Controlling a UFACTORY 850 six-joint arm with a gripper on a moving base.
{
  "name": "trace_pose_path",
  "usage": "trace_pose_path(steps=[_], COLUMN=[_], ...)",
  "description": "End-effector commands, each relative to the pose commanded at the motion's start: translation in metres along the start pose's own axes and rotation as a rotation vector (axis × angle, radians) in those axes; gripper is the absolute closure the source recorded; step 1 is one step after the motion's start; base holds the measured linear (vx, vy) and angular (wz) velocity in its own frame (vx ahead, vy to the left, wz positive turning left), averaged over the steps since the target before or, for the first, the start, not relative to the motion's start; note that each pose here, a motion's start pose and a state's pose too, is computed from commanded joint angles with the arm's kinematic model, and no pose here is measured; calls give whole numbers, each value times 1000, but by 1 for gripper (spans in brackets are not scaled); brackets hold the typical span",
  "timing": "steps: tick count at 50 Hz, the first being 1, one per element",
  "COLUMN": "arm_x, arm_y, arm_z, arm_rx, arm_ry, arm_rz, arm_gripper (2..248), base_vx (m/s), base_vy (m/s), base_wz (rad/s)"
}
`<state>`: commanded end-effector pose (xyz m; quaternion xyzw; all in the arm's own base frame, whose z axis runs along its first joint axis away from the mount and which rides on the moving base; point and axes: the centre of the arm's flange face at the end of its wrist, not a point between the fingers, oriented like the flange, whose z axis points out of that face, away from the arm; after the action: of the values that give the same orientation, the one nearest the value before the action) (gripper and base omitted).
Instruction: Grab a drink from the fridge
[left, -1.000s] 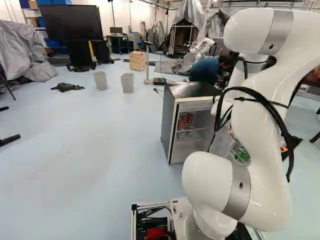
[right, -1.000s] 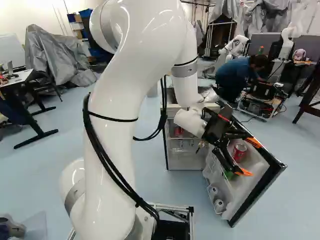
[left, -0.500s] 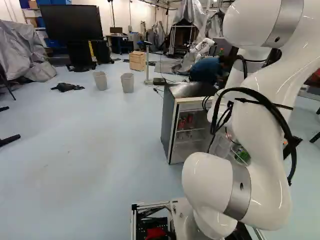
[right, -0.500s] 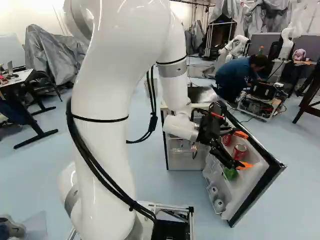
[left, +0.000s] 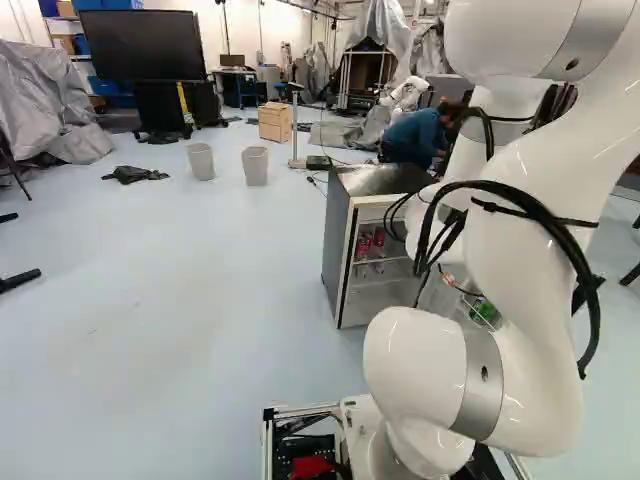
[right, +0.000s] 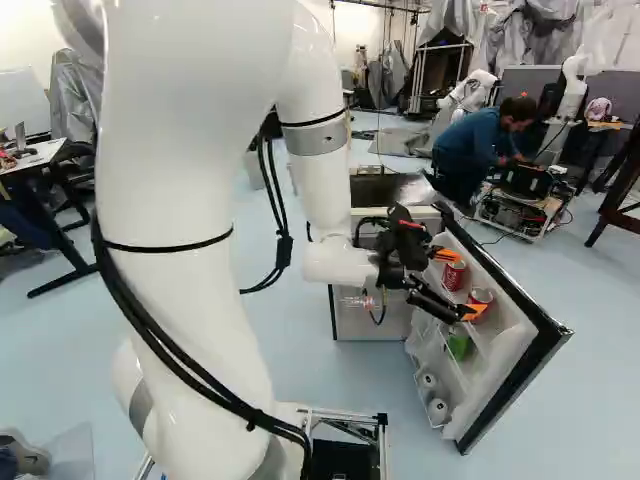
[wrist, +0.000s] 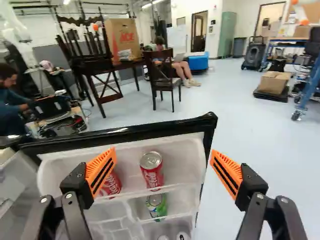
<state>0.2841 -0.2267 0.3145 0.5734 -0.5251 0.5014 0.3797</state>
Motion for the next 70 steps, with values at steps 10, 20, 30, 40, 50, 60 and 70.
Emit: trace_pose_path(steps=[10,20,30,40,50,60,70], arm_x=[-3,-5,-7,-8,-15,-26,-37], arm_y=[-2,-7,-15,-23,-31,-38,-45], arm_z=[-21,-37,-43,-47,-49,-52,-56], arm_rx=[133,260,368,470,568,665,763], arm_ry=[-10,-17,-18,-19,-33,-55,-78], arm_rz=[-44,-83,-114,-142,-181,-224,-264], arm_gripper=[3,3,3,3,3,3,3], base_vx=[0,0,0,0,0,0,0], base_vy=[0,0,0,0,0,0,0], base_wz=[0,0,0,0,0,0,0])
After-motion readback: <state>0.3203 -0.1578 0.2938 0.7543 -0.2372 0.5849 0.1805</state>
